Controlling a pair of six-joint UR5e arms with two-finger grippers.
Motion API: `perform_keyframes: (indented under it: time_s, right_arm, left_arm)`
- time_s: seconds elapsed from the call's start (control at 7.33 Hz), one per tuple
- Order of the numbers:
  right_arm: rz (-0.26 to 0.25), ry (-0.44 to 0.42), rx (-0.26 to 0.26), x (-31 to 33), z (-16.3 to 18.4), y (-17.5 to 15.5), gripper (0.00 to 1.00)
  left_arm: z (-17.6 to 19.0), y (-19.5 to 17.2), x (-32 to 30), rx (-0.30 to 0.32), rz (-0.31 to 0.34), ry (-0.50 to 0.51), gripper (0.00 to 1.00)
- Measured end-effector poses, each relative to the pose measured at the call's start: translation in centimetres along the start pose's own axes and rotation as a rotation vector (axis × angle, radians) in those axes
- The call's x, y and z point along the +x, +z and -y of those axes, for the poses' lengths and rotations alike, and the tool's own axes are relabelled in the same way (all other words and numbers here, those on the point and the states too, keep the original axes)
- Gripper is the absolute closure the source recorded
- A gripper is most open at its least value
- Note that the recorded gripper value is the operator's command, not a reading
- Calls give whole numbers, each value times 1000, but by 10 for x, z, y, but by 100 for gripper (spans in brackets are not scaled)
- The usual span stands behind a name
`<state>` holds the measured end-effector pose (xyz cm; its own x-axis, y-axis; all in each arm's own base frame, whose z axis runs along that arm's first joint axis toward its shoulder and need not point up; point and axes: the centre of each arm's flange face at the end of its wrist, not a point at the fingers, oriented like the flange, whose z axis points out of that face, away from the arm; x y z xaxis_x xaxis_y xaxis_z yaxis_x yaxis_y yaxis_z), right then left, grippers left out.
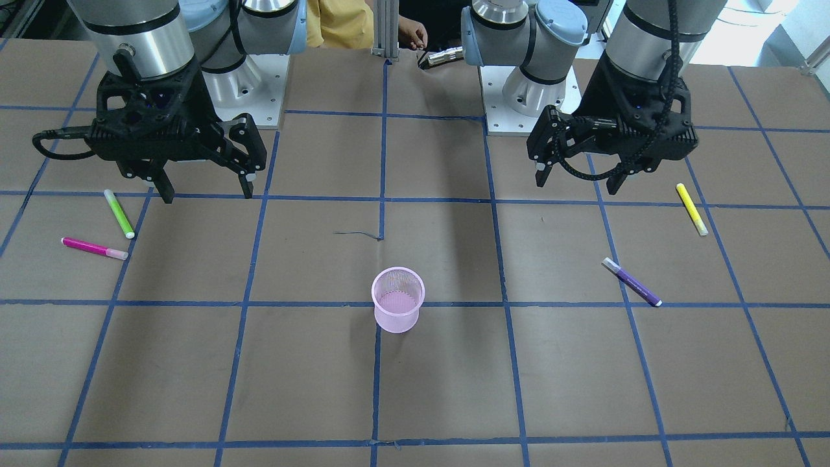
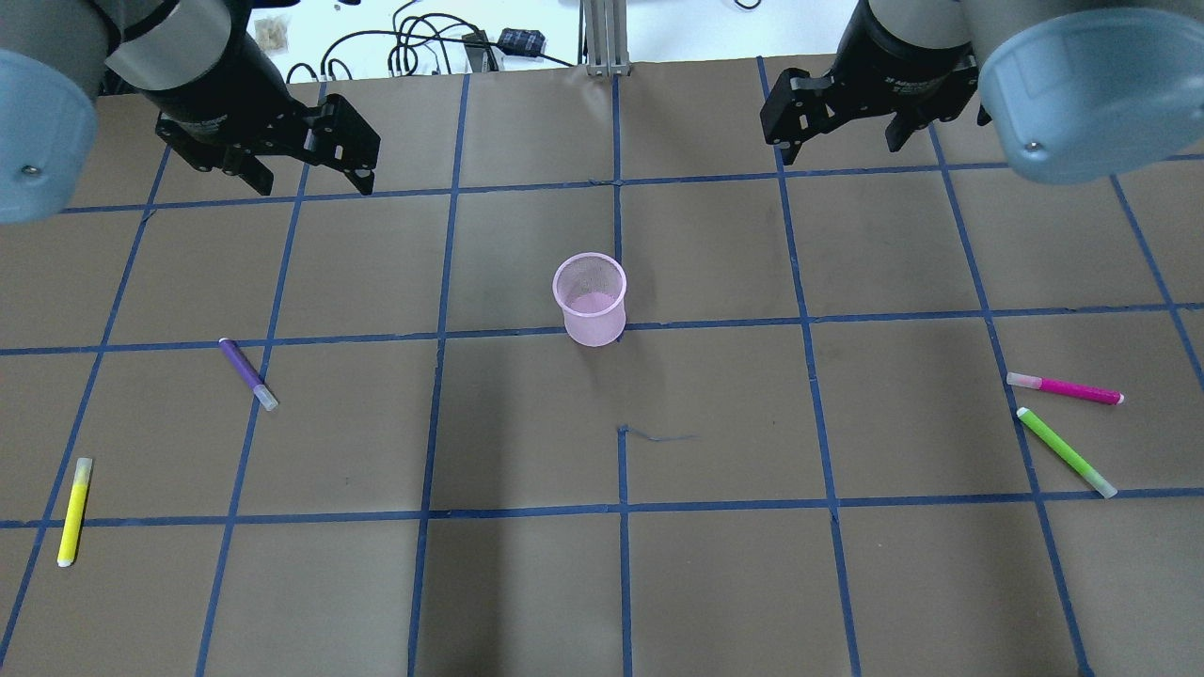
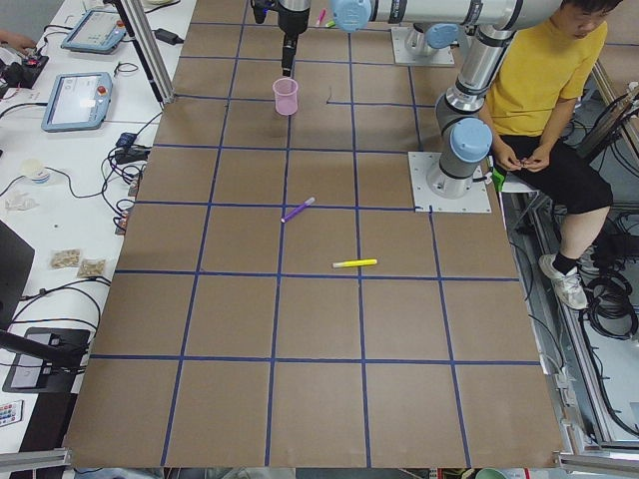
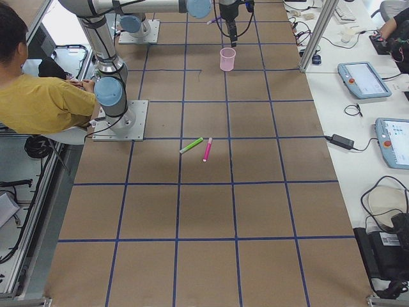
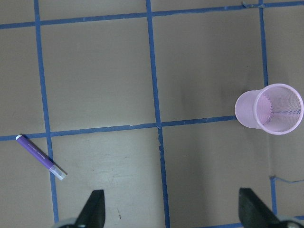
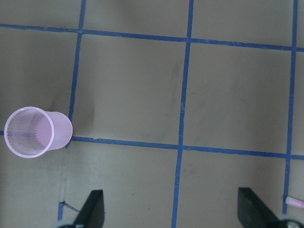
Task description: Insert purple and pink pens into pink cup
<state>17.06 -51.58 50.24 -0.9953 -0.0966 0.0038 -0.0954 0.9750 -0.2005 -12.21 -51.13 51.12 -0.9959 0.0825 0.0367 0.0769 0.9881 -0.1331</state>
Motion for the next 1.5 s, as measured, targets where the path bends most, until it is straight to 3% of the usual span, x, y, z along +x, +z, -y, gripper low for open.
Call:
perform_keyframes:
  time_s: [0.95, 1.23, 1.5]
  right_arm:
    - [-6, -4, 1, 2, 1, 0, 0]
    - [-19, -101, -23, 33, 5, 2, 0]
    - [-29, -279, -78, 106, 7, 9, 0]
  left_arm:
    - [-1, -6, 4, -37, -5, -49, 0]
    - [-3, -7, 2, -37, 1, -60, 0]
    - [-7, -5, -24, -60, 11, -113, 0]
